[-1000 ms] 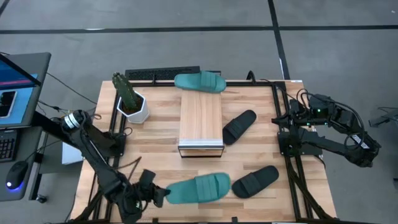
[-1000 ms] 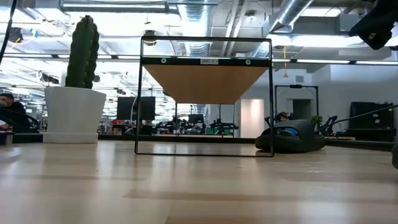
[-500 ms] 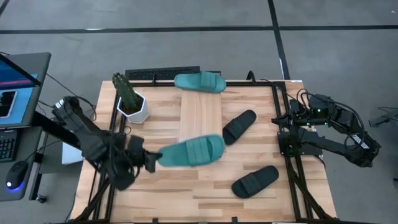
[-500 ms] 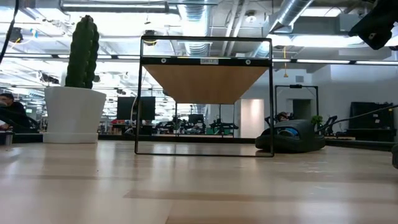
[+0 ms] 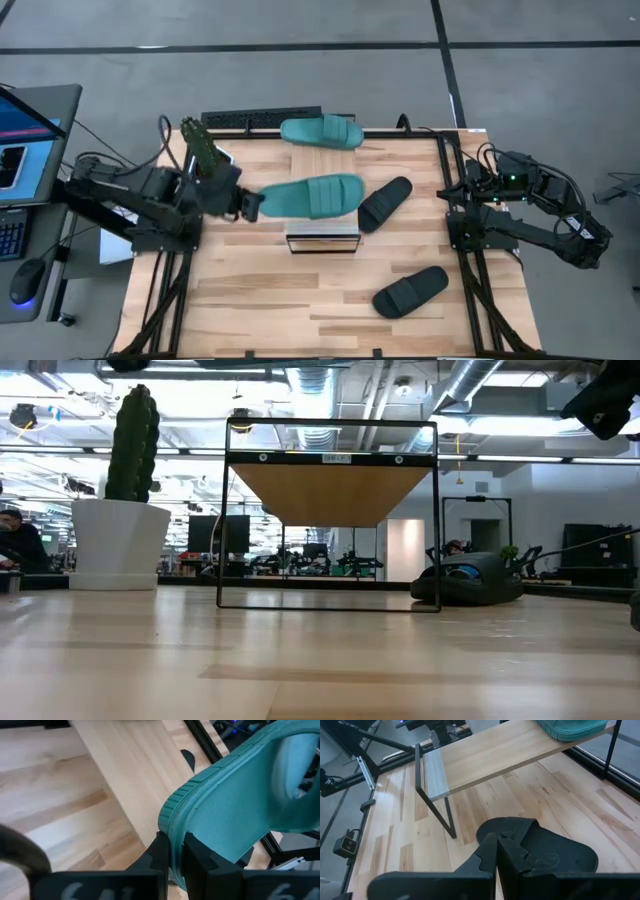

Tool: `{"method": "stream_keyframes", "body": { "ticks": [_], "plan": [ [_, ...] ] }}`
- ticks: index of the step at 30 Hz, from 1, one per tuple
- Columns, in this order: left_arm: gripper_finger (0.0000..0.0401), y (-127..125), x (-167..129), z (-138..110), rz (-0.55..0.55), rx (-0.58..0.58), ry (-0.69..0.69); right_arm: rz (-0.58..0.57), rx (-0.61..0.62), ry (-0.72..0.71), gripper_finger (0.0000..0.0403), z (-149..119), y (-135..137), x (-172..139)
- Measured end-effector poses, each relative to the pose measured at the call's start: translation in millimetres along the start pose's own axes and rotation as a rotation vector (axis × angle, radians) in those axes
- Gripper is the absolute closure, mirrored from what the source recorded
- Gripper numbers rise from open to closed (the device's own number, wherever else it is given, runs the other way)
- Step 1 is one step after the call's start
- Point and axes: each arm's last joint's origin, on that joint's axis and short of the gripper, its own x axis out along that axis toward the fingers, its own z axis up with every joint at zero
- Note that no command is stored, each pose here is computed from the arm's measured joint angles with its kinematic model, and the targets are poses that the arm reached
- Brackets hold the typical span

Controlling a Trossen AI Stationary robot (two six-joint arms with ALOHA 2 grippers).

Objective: Pick and place slides into the shelf
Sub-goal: Put the green slide on the shelf

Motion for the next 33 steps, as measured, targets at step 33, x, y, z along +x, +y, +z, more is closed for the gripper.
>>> {"method": "stream_keyframes", "body": {
  "ticks": [33],
  "plan": [
    [0.0390,68.0,96.9,109.3,-0.149,-0.085,0.251,-0.142,0.135,0.055,0.0403,-6.9,-4.4,-0.4]
  ]
}}
